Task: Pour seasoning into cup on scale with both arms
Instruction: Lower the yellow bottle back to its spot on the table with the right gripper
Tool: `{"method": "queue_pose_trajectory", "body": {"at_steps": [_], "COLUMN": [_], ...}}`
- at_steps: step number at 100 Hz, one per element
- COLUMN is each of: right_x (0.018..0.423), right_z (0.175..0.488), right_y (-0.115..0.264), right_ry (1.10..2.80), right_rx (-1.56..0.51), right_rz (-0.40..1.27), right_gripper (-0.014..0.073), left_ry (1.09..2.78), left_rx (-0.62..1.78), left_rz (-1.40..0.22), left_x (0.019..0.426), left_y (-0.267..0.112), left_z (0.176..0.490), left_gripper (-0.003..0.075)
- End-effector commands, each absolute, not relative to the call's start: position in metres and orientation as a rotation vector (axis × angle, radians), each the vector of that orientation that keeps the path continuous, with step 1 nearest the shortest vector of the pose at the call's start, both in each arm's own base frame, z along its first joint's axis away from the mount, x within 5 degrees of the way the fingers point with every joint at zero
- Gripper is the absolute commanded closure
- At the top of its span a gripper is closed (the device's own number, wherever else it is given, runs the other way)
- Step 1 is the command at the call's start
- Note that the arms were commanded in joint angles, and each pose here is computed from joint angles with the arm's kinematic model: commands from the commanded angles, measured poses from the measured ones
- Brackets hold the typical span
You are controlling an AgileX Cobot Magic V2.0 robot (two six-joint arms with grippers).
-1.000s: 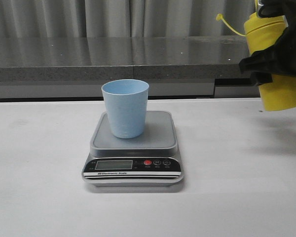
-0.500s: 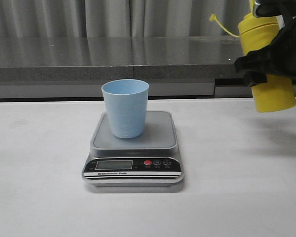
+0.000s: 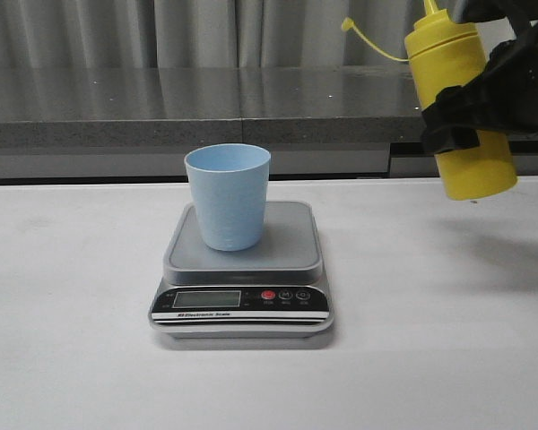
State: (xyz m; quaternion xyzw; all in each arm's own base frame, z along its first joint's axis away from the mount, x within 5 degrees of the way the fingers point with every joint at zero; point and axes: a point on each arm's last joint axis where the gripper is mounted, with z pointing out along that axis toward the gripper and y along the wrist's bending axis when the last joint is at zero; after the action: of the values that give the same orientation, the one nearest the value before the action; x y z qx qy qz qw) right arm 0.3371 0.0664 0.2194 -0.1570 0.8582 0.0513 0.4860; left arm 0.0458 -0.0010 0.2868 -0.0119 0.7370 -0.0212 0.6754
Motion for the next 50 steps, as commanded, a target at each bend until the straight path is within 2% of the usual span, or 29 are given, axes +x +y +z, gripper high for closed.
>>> {"method": "queue_pose_trajectory", "body": {"at_steps": [1,29,50], "right_x": [0.334,0.322,0.327], "right_z": [0.241,0.207,0.188], "right_y": [0.065,0.051,0.048], "right_ry": [1.912,1.829,1.803], "right_rx": [-0.319,-0.167,-0.21], "right_rz": [0.217,0.325,0.313], "right_gripper": [0.0488,0.0488,0.0487], "left_ry": [1.561,1.561,1.561], "left_rx": [-0.038,-0.038,-0.038], "left_rz": [-0.058,-0.058,-0.058], "left_x": [0.045,0.045,0.045], "left_y": [-0.001,-0.001,-0.001], "left_z": [0.302,0.302,0.302], "left_gripper": [0.0741,0.0741,0.0741]}}
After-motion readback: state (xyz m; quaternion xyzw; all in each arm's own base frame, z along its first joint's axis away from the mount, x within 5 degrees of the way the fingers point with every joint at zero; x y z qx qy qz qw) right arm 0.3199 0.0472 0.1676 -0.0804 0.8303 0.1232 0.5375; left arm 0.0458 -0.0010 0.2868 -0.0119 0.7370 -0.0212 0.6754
